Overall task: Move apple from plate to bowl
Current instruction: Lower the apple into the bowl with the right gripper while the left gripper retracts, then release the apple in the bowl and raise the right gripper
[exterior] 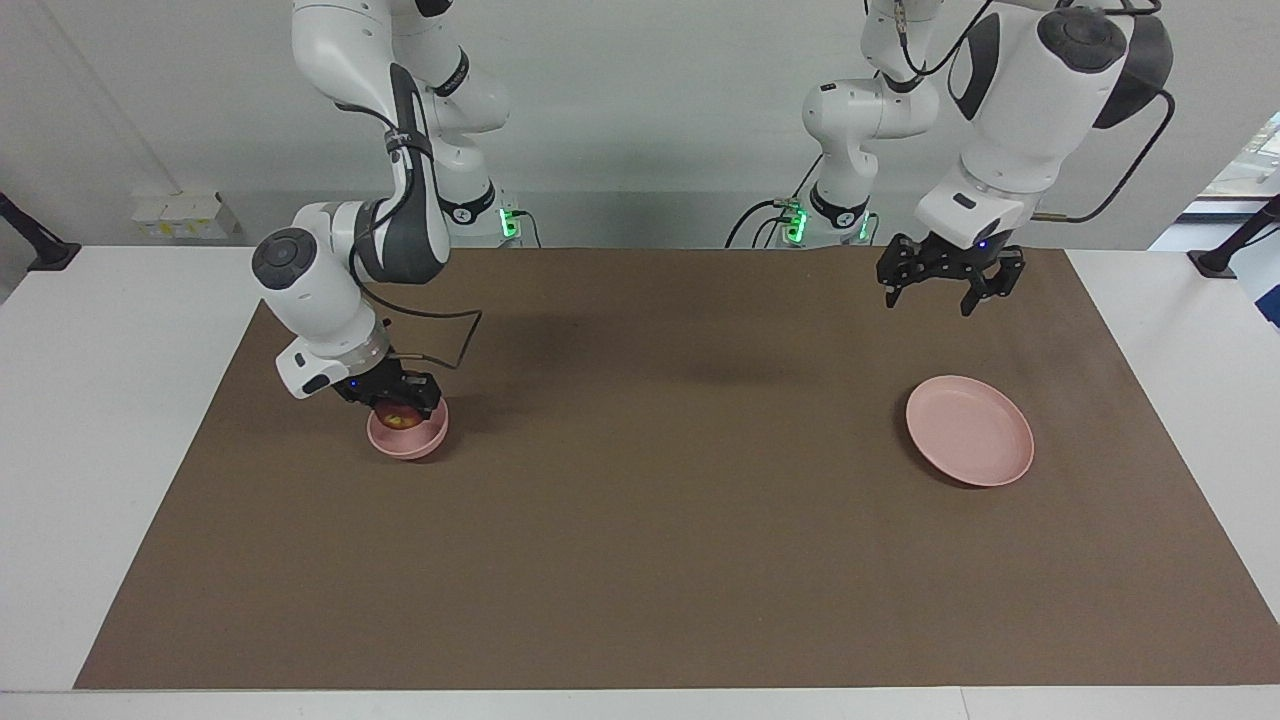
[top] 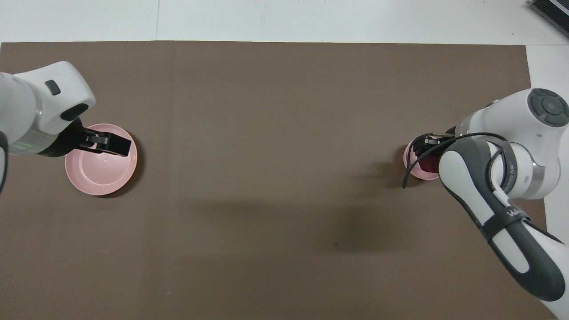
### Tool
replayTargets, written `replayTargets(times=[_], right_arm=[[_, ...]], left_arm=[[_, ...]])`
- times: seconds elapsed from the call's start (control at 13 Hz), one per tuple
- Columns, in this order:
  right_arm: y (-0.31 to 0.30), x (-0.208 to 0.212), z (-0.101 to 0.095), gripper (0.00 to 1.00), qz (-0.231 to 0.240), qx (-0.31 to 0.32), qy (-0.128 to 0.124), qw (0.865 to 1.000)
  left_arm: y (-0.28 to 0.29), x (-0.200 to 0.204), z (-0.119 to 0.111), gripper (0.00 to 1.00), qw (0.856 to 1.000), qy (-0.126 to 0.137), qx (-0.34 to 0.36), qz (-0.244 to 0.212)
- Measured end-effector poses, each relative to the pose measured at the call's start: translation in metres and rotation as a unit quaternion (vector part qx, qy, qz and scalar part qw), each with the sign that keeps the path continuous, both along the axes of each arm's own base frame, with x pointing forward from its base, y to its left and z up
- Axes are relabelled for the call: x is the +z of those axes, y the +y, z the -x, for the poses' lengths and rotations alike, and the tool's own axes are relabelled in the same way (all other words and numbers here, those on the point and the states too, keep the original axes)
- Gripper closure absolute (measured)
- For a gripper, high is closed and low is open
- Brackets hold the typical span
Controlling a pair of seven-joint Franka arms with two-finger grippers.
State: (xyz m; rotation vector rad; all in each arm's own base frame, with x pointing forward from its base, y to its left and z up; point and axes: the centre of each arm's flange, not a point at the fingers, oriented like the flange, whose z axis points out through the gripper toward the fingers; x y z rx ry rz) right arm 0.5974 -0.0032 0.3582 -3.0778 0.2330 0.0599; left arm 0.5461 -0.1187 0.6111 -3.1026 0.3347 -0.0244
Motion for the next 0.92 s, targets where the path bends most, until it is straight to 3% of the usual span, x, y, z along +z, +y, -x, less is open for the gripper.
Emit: replayTargets(times=[0.31, 0.92], right_arm=[[-0.001, -0.011, -0.007, 0.26, 0.002, -0.005, -0.004, 1.000], [-0.001, -0.031, -0.008, 0.27, 0.002, -0.009, 0.010, 1.000]], left_arm=[[0.009, 0.047, 0.009, 0.00, 1.000, -0.009, 0.007, -0.001], [0.064, 0.050, 0.004, 0.00, 0.998, -0.009, 0.059, -0.002]])
